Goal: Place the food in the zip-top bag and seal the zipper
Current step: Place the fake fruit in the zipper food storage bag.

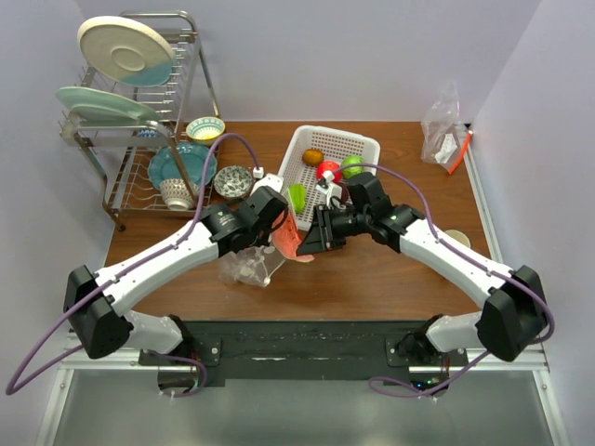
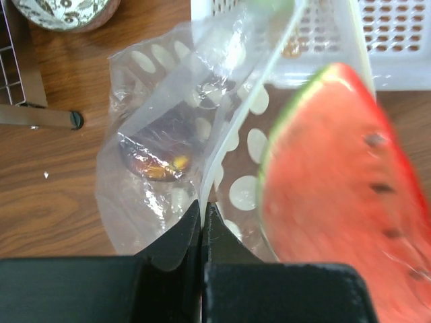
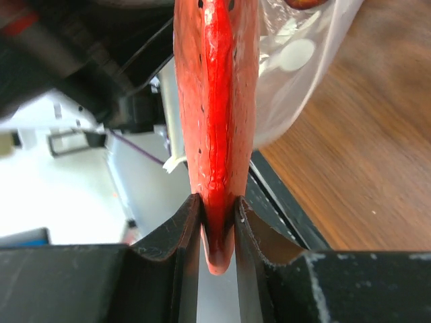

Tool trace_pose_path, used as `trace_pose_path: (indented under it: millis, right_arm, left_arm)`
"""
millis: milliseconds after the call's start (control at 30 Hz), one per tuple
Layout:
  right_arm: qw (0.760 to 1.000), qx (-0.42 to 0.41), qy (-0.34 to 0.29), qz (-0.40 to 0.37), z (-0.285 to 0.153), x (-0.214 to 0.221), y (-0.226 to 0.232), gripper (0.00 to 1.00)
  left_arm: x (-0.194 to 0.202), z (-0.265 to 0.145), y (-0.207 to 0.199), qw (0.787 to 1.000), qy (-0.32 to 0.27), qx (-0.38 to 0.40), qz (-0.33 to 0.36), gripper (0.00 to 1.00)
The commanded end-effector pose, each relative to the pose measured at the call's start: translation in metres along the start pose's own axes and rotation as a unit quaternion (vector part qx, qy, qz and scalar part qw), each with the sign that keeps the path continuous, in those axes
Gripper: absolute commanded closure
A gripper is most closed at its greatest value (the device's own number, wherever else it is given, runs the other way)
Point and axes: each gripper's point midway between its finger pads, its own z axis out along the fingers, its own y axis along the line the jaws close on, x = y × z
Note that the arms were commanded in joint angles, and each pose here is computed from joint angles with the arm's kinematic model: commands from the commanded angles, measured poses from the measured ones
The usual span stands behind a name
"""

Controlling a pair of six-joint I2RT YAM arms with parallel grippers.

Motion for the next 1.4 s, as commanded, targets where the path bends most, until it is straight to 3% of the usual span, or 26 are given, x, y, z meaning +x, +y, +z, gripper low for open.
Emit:
trace_pose_path:
  millis: [0,433,500,567,833,1033,1133,1367]
  right_arm:
    - [0.998,-0.019,-0.028,0.057,0.009,-0.018,0.011,0.8]
    - [0.992,0.0,-0.049,0.12,0.035,-0.04,0.001,0.72]
    - [0.992,-0.011,-0.049,0.119,0.038,-0.041,0.008,0.45]
    - [0.992,-0.022,-0.047,0.115,0.039,-0.044,0.016,0.26]
    - [0.998,0.01,-0.059,0.022,0.008,-0.054,0.037,0.27]
    - [0.988,0.089,-0.107,-0.074,-0.035,-0.073,0.035,0.29]
    - [0.974,0.142,-0.159,-0.072,-0.062,-0.095,0.017,0.28]
    - [0.961,0.179,-0.204,-0.046,-0.087,-0.135,-0.021,0.29]
  left_arm:
    - [-0.025,-0.015,-0.005,0.997,-0.053,0.033,-0.039,1.0]
    - [-0.037,-0.035,-0.027,0.988,-0.097,0.106,-0.048,1.0]
    - [-0.036,-0.035,-0.031,0.987,-0.096,0.116,-0.049,1.0]
    - [-0.036,-0.035,-0.03,0.987,-0.097,0.112,-0.054,1.0]
    - [-0.031,-0.032,-0.007,0.993,-0.093,0.051,-0.058,1.0]
    - [-0.031,-0.036,0.012,0.994,-0.095,0.008,-0.056,1.0]
    - [-0.031,-0.04,0.02,0.994,-0.098,-0.006,-0.054,1.0]
    - [-0.031,-0.044,0.028,0.993,-0.104,-0.017,-0.055,1.0]
